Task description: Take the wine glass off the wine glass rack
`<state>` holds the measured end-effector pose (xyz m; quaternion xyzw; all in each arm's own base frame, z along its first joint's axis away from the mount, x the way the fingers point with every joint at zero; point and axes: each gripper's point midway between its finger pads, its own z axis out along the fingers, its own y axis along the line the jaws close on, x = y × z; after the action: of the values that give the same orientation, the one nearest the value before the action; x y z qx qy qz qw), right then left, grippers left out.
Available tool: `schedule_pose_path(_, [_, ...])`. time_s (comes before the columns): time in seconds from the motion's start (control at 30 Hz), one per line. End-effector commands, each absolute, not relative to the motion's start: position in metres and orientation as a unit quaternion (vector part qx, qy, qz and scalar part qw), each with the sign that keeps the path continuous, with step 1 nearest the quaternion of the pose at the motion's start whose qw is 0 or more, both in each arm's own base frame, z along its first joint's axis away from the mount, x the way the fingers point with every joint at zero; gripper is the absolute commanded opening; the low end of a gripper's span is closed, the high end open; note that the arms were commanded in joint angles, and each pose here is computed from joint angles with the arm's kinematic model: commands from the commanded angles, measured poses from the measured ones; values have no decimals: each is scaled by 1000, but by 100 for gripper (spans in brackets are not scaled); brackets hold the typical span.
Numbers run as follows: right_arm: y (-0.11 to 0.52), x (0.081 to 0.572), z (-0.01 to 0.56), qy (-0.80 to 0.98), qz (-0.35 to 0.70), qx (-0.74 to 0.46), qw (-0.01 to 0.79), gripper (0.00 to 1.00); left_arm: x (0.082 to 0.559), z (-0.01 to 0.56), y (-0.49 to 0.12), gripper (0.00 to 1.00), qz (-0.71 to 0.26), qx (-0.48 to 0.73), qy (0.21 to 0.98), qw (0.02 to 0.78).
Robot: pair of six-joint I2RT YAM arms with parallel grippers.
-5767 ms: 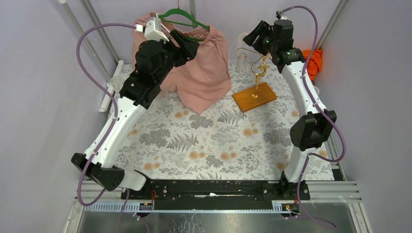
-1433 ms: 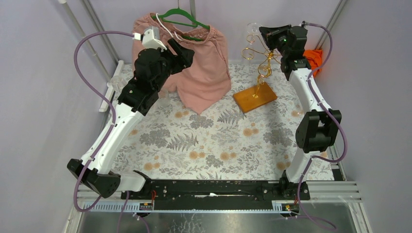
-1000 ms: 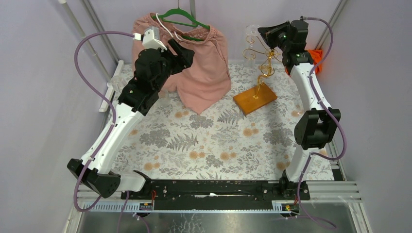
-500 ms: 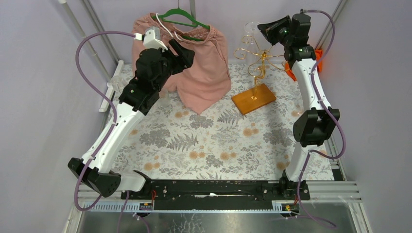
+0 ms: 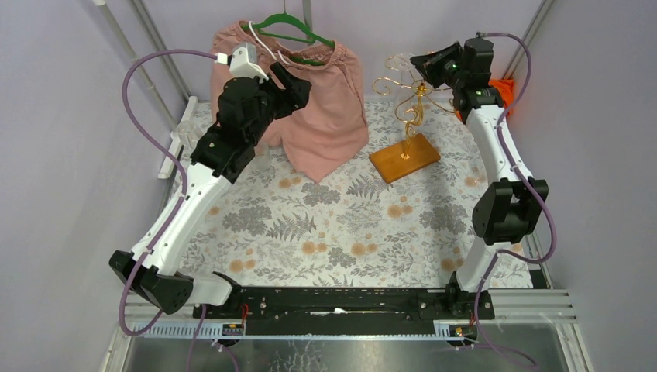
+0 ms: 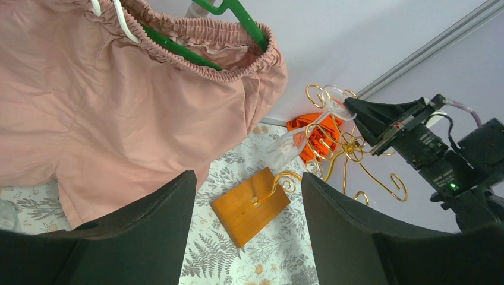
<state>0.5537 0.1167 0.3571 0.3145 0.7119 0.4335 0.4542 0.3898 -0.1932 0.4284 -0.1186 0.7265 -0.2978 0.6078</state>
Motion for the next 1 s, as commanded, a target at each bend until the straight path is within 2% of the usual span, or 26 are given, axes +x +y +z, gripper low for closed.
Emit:
schedule_pose_path(0.0, [132,521,423,679,474,250,502,0,393,430,-198,73,-298,-111,723,614])
schedule_pose_path(0.47, [175,512,428,692,501,204,479,0,392,426,-197,74,-297,-112,725,611])
schedule_pose_path(0.7, [192,545,431,692,508,202,472,0,389,429,-191,74,-289,-116,723,617])
schedule_pose_path(0.97, [196,584,467,645,533,191,514,0,387,432,-186,75,-280,-117,723,621])
